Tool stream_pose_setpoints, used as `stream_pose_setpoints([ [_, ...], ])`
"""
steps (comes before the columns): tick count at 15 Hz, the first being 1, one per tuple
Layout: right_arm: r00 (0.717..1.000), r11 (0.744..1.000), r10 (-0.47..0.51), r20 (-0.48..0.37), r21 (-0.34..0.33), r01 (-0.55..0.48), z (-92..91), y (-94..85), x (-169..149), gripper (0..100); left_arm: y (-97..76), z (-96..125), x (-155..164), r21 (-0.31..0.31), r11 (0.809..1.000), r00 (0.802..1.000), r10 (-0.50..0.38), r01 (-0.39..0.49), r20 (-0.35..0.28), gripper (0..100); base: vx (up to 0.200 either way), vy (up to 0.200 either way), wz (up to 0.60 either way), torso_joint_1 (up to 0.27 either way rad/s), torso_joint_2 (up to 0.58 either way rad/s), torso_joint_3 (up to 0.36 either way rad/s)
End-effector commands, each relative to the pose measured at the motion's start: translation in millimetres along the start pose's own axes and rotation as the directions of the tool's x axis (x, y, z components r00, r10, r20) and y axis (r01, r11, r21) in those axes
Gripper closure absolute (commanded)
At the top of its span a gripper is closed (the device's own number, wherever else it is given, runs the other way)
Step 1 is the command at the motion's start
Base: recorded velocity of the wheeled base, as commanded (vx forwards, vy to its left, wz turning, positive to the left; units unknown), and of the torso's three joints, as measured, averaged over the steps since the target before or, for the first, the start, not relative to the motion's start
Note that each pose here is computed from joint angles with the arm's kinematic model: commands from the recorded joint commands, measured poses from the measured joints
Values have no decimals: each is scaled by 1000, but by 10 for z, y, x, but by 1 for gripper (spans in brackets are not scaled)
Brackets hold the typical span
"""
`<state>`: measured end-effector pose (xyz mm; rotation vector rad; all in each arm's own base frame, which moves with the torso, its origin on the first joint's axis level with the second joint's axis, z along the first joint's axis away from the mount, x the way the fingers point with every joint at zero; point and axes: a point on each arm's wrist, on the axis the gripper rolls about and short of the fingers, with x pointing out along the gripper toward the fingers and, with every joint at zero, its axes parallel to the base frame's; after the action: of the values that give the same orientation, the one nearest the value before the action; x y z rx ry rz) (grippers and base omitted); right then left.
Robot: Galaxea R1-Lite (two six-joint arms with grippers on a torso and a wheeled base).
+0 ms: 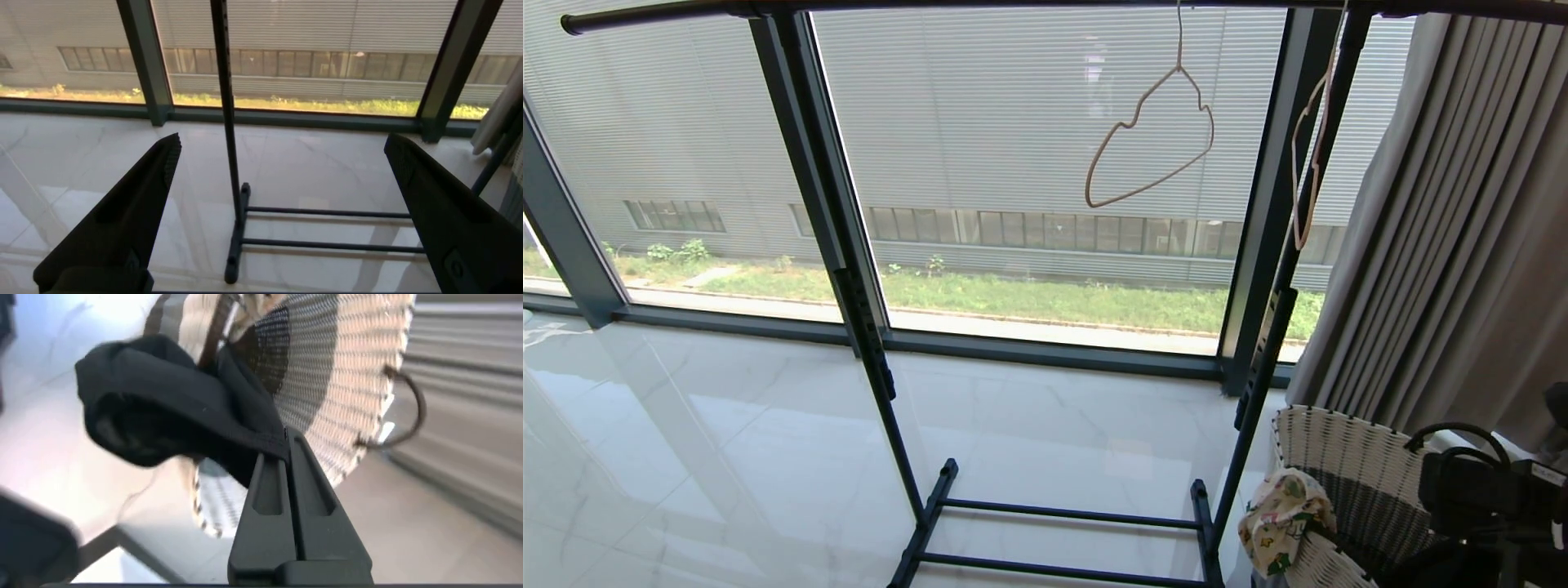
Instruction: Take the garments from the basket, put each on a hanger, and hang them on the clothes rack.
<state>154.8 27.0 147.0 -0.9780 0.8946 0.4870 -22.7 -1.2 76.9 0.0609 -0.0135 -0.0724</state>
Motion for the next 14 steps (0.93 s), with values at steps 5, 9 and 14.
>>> stream_pose_setpoints([
  [5, 952, 966, -251, 177, 113, 234, -28, -158, -876, 100, -2, -1, 0, 33, 999, 1000, -9, 9, 0, 0, 0, 0, 0, 0, 0, 0],
  [9, 939, 958, -280, 201, 124, 259, 10, -221, -958, 100, -2, -1, 0, 33, 999, 1000, -9, 9, 0, 0, -200, 0, 0, 6, 1, 2],
  [14, 932, 958, -282, 228, 112, 262, 55, -235, -989, 100, -2, 1, 0, 33, 999, 1000, -8, 8, 2, 0, -200, 0, 0, -3, 5, 3],
])
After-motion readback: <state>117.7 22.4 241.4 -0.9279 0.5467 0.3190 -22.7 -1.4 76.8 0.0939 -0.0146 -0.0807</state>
